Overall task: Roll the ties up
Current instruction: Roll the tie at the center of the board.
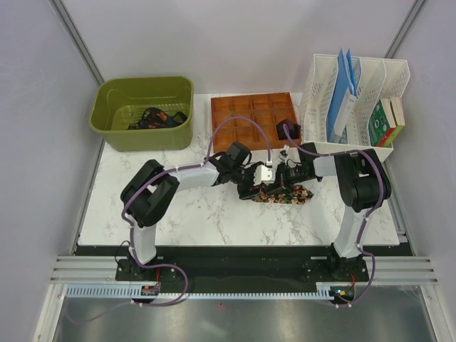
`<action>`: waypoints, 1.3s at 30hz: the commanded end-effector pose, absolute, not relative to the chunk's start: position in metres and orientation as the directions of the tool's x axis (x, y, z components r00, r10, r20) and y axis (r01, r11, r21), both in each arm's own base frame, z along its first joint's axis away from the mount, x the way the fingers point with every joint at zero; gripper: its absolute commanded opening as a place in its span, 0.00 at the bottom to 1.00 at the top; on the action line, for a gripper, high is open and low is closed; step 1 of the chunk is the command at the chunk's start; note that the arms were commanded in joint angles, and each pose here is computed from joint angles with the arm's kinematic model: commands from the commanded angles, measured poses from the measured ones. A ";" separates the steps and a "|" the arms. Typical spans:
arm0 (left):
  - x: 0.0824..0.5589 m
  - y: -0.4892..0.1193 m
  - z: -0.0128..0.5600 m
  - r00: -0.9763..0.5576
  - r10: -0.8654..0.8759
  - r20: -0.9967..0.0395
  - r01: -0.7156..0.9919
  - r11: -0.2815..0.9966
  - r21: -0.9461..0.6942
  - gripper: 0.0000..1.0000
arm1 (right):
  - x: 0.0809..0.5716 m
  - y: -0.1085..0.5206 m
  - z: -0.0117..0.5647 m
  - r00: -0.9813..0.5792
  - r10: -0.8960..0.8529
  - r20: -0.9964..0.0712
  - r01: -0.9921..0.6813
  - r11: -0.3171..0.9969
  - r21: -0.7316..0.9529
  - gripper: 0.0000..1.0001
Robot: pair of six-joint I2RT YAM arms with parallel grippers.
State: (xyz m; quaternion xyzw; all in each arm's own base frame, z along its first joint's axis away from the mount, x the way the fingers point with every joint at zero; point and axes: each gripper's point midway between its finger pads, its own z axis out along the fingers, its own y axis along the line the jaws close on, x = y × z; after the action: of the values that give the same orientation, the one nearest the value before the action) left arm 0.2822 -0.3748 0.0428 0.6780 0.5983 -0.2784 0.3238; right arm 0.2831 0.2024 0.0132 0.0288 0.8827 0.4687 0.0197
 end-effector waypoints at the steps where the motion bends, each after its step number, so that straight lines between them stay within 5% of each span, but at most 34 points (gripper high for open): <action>1: 0.278 -0.392 0.055 0.212 0.594 -0.776 0.977 -0.147 0.155 0.69 | 0.275 0.192 -0.029 -0.998 0.054 -0.018 0.025 0.692 0.722 0.00; 10: 0.271 -0.410 0.044 0.176 0.616 -0.768 0.984 -0.131 0.120 0.44 | 0.273 0.202 -0.027 -0.999 0.037 -0.019 0.011 0.679 0.734 0.00; 17: 0.264 -0.419 0.031 0.165 0.653 -0.739 0.986 -0.136 0.100 0.35 | 0.277 0.211 -0.016 -0.999 0.033 -0.031 -0.002 0.650 0.760 0.01; 32: 0.239 -0.362 -0.032 0.095 0.848 -0.522 0.988 -0.146 -0.057 0.17 | 0.274 0.183 0.028 -1.000 0.028 -0.010 0.010 0.618 0.786 0.37; 39: 0.243 -0.361 -0.037 0.076 0.864 -0.497 0.990 -0.124 -0.063 0.14 | 0.281 0.181 0.055 -0.998 0.053 -0.040 -0.001 0.585 0.811 0.39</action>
State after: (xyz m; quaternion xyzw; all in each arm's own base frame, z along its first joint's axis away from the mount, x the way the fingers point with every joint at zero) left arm 0.2710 -0.4006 0.0264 0.7061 0.6092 -0.2470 0.2633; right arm 0.2735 0.1788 0.0269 0.0391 0.8961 0.4421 0.0002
